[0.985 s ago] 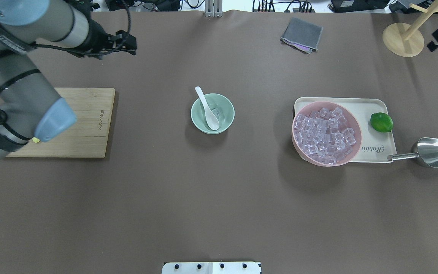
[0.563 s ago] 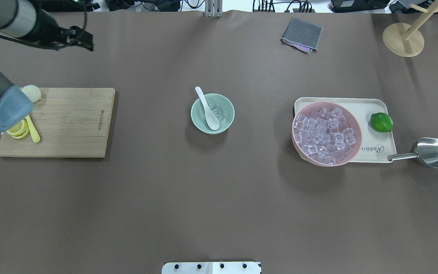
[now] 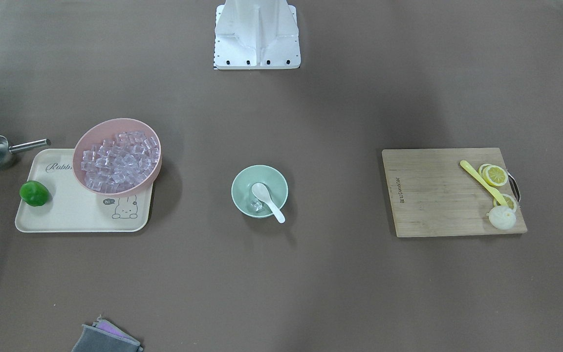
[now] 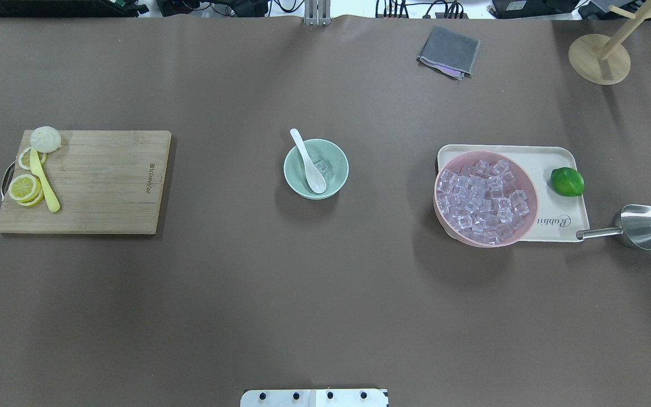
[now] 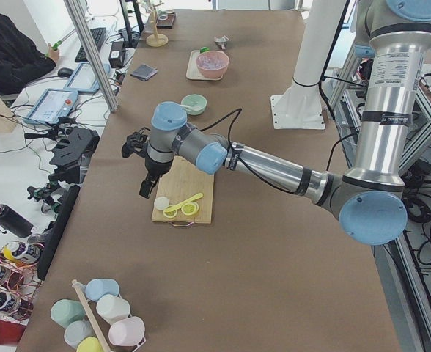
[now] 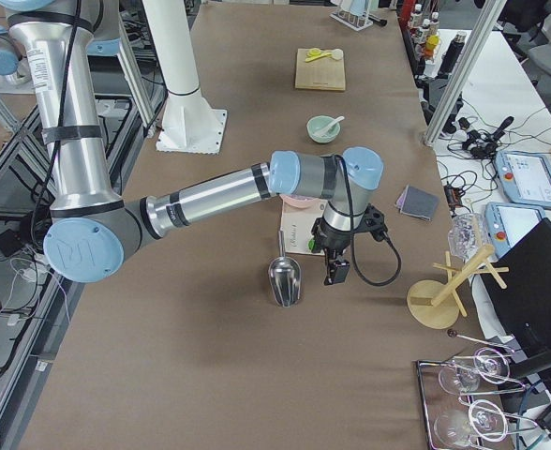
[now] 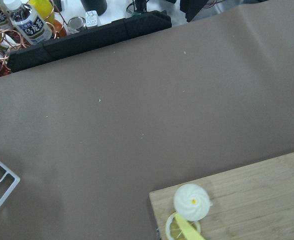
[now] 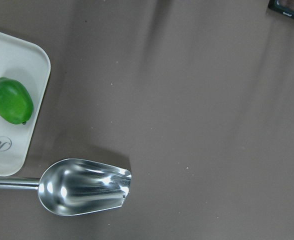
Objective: Put spoon and ice into bowl
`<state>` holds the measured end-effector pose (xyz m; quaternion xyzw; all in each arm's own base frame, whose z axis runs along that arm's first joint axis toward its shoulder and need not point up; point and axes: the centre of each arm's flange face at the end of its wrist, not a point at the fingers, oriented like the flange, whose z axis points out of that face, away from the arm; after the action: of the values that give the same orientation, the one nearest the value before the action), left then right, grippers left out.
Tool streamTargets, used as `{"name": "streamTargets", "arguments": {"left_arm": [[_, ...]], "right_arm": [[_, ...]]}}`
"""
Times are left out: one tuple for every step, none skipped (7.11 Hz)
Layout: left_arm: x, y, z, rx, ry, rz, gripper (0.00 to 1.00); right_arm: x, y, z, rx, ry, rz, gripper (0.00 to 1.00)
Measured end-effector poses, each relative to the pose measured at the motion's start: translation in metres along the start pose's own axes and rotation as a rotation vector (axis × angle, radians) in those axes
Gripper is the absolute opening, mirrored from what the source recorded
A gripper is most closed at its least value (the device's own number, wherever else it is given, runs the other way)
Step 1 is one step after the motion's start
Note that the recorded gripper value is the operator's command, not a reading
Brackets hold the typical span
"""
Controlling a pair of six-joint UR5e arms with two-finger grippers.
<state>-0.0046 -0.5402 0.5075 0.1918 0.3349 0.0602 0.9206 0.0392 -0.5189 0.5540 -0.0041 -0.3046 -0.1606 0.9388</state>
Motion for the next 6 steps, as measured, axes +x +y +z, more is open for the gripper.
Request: {"name": "streamTargets", "arguments": {"left_arm": [[-0.036, 0.026, 0.013, -0.043, -0.022, -0.054, 0.98], [-0.066, 0.049, 0.020, -0.073, -0.037, -0.112, 0.98], [-0.083, 0.066, 0.020, -0.088, -0.043, -0.158, 0.98], [-0.090, 0.078, 0.017, -0.101, -0.033, -0.199, 0.98], [-0.086, 0.080, 0.012, -0.115, -0.014, -0.237, 0.98], [-0.081, 0.077, 0.008, -0.127, -0.006, -0.266, 0.98]], "right_arm": [[0.019, 0.010, 0.022, 0.014, -0.010, 0.028, 1.00], [0.038, 0.025, 0.041, 0.017, -0.041, 0.093, 1.00], [0.050, 0.044, 0.054, 0.016, -0.077, 0.153, 1.00], [0.059, 0.060, 0.060, 0.018, -0.108, 0.203, 1.00], [0.065, 0.071, 0.064, 0.019, -0.127, 0.240, 1.00], [0.069, 0.076, 0.065, 0.020, -0.134, 0.262, 1.00]]}}
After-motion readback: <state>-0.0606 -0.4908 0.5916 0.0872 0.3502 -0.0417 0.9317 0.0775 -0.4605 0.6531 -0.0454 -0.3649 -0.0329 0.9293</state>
